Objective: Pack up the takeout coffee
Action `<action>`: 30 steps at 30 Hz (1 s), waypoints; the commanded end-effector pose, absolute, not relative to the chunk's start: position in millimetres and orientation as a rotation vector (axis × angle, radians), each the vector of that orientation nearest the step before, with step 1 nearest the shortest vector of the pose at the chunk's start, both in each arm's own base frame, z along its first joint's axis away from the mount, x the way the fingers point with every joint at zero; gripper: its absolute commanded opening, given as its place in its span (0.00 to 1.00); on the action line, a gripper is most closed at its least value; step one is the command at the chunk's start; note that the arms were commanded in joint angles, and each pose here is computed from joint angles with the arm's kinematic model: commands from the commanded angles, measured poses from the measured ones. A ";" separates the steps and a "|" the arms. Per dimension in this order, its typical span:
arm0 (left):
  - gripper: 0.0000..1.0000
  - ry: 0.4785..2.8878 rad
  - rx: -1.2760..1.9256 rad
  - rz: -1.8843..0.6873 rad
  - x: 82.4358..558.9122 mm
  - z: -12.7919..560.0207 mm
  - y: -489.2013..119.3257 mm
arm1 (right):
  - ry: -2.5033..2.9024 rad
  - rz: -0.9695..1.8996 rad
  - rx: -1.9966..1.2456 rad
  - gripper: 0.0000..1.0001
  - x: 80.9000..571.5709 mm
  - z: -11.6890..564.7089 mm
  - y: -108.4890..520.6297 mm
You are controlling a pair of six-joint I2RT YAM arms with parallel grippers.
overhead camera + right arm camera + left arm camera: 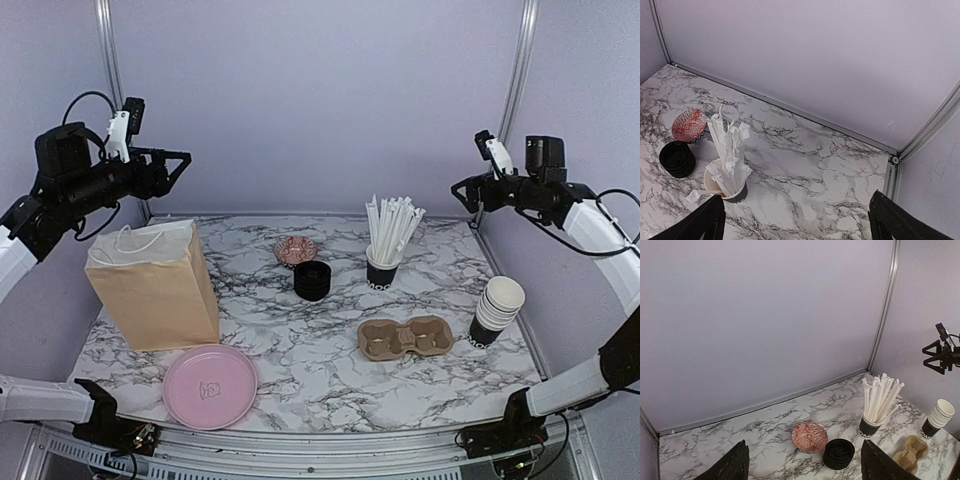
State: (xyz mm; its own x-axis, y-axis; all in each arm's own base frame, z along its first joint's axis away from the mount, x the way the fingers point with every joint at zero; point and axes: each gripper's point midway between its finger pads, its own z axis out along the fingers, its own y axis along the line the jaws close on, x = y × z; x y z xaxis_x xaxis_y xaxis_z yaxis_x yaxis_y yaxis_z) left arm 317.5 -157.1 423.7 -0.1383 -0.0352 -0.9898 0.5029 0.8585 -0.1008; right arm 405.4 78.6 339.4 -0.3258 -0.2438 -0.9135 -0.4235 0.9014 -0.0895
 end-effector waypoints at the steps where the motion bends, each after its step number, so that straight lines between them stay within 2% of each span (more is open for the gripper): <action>1: 0.77 1.681 0.617 -0.654 301.6 418.5 -224.6 | 1.887 0.212 -0.478 0.97 394.4 359.2 76.5; 6: 0.76 1.695 0.874 -0.765 274.7 415.7 -320.8 | 1.875 0.198 -0.619 0.99 380.7 362.0 83.6; 9: 0.76 1.729 0.986 -0.724 261.3 396.4 -365.8 | 1.928 0.129 -0.683 0.99 374.2 350.5 77.3; 12: 0.76 1.782 1.074 -0.643 251.5 361.0 -395.5 | 2.005 0.053 -0.763 0.94 361.9 328.9 68.3; 18: 0.71 1.908 1.157 -0.531 246.0 295.8 -410.6 | 2.095 -0.048 -0.875 0.80 323.8 291.1 52.1; 21: 0.70 1.953 1.203 -0.510 243.1 268.2 -410.6 | 2.173 -0.041 -0.934 0.69 305.7 264.9 46.8; 25: 0.70 1.986 1.228 -0.448 248.6 245.5 -410.3 | 2.237 -0.096 -0.954 0.64 293.6 242.0 35.0; 30: 0.71 1.980 1.230 -0.469 249.3 247.4 -416.5 | 2.313 -0.085 -0.961 0.58 280.8 225.0 24.9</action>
